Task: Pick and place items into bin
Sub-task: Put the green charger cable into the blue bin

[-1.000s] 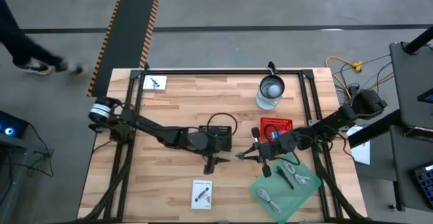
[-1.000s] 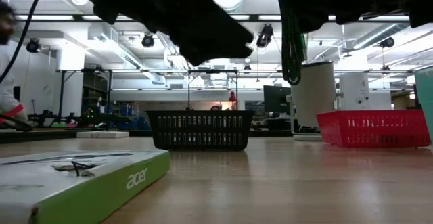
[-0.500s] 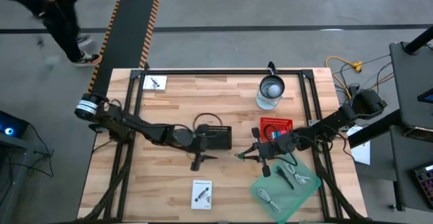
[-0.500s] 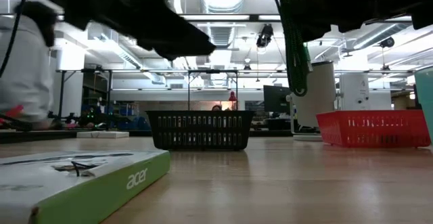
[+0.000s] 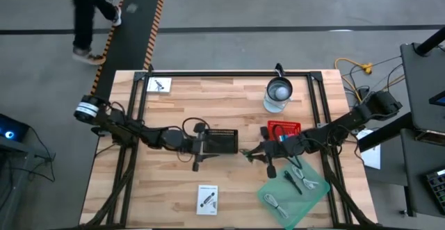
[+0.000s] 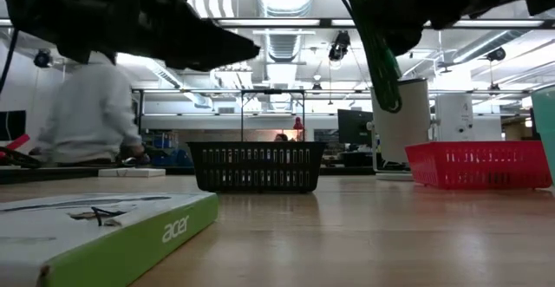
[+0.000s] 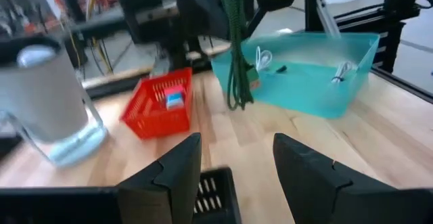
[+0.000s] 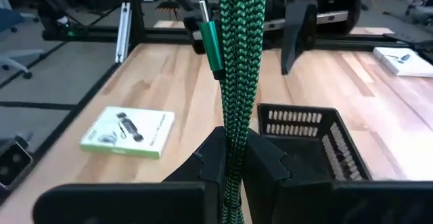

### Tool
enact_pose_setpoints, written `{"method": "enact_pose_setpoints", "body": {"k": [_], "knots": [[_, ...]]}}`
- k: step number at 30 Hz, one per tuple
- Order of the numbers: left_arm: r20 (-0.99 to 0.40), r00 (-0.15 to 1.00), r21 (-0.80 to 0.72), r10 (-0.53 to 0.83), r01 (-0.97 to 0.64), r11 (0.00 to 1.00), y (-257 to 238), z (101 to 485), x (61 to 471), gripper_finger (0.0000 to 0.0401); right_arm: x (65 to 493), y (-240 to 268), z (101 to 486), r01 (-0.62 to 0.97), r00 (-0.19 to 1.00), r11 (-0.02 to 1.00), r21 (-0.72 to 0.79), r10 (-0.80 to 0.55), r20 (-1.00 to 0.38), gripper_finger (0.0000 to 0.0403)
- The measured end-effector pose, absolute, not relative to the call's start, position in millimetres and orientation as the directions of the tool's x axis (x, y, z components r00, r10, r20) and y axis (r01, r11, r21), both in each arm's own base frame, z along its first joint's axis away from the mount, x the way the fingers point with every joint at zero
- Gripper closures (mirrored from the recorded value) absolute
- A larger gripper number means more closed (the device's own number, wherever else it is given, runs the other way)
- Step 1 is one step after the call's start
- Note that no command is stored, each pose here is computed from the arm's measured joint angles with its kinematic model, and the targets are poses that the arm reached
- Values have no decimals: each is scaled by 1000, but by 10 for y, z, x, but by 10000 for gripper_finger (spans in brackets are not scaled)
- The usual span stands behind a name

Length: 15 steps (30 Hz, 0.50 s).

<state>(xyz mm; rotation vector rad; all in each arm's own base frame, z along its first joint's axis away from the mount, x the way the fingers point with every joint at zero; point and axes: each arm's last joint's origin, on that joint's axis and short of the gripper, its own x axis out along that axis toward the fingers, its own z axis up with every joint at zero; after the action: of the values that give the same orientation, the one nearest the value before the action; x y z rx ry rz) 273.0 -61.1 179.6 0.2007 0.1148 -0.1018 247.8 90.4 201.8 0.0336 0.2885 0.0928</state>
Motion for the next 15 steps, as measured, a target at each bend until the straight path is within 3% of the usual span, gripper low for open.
{"method": "enact_pose_setpoints", "body": {"k": [15], "knots": [[-81,993,230,-86,103,968,-616,1904,2756,232,2495,914,2150,-17,916,986,169,83,-392,377]]}}
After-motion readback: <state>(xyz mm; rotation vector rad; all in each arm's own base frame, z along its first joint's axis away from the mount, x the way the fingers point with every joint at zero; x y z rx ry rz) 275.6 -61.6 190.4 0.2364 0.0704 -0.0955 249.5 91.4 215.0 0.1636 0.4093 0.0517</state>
